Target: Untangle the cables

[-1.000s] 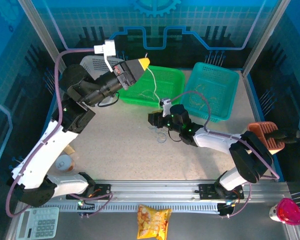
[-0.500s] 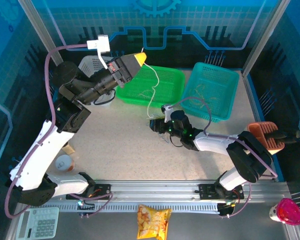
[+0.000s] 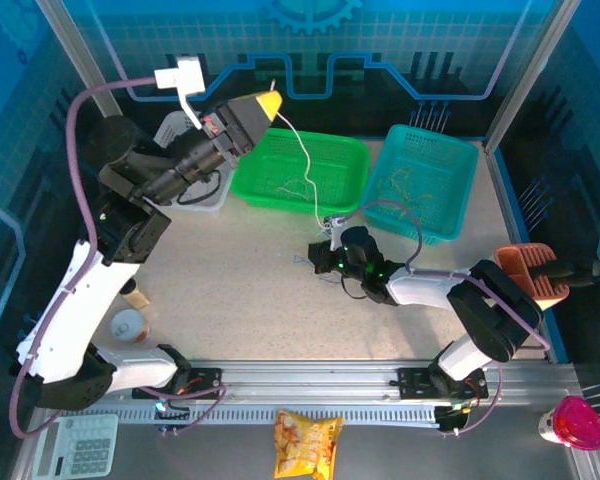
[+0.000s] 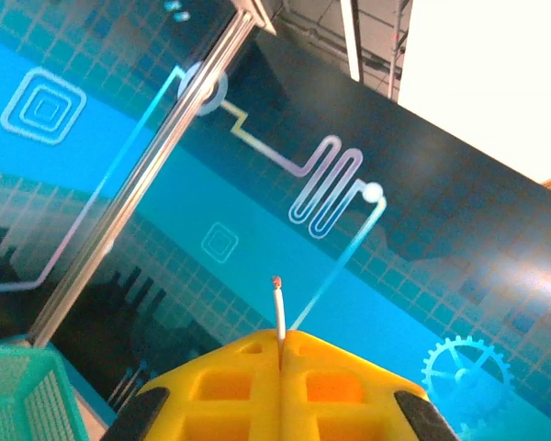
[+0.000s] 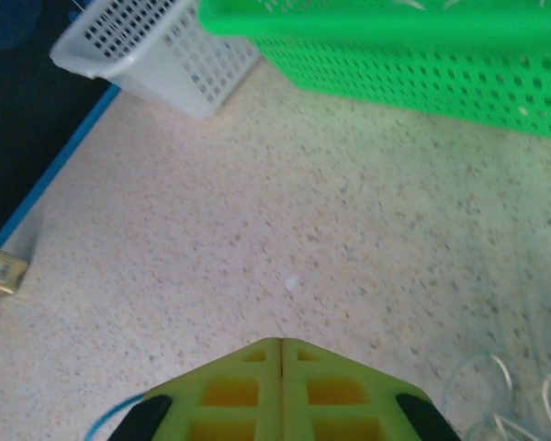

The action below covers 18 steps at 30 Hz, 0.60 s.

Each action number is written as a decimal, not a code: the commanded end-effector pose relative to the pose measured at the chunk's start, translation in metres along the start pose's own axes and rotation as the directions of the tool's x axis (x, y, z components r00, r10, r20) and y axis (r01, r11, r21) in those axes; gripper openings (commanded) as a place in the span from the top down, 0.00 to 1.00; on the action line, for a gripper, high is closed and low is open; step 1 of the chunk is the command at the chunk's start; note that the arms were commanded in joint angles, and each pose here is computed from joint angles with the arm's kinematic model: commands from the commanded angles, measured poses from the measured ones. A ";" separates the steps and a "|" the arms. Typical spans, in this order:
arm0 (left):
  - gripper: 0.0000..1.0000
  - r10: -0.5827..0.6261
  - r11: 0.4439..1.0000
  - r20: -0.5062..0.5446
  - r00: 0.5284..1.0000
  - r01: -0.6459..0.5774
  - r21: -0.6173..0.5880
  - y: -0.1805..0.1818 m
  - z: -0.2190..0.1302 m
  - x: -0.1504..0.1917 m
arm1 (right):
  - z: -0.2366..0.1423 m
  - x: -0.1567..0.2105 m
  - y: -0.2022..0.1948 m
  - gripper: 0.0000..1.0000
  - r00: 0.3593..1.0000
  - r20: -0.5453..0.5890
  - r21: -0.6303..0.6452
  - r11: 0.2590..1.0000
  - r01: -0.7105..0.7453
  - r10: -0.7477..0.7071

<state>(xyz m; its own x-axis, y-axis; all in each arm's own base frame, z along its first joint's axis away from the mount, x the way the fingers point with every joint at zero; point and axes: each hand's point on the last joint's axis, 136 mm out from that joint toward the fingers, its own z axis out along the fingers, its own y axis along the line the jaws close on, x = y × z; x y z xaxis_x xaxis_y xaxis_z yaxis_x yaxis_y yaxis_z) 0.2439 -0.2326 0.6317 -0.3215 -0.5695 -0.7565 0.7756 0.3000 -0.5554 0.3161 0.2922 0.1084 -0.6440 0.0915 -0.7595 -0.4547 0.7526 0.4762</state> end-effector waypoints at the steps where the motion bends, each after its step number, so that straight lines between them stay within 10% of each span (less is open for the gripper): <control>1: 1.00 0.066 0.998 0.065 0.996 -0.066 -0.001 -0.011 -0.004 -0.026 | 0.003 0.016 -0.007 1.00 1.000 -0.012 0.034 0.999 -0.007 0.007; 18: 1.00 0.106 0.994 0.128 0.986 -0.106 -0.014 -0.014 -0.004 -0.057 | -0.001 0.031 -0.006 1.00 0.999 -0.040 0.044 0.999 0.008 -0.007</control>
<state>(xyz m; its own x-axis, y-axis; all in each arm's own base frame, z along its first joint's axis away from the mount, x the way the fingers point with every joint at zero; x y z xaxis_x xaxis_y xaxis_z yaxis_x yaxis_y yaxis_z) 0.2472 -0.2057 0.6789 -0.1925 -0.6228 -0.7583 0.7990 0.3491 -0.4896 0.2984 0.2836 0.0708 -0.6864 0.0463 -0.7257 -0.4182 0.7913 0.4460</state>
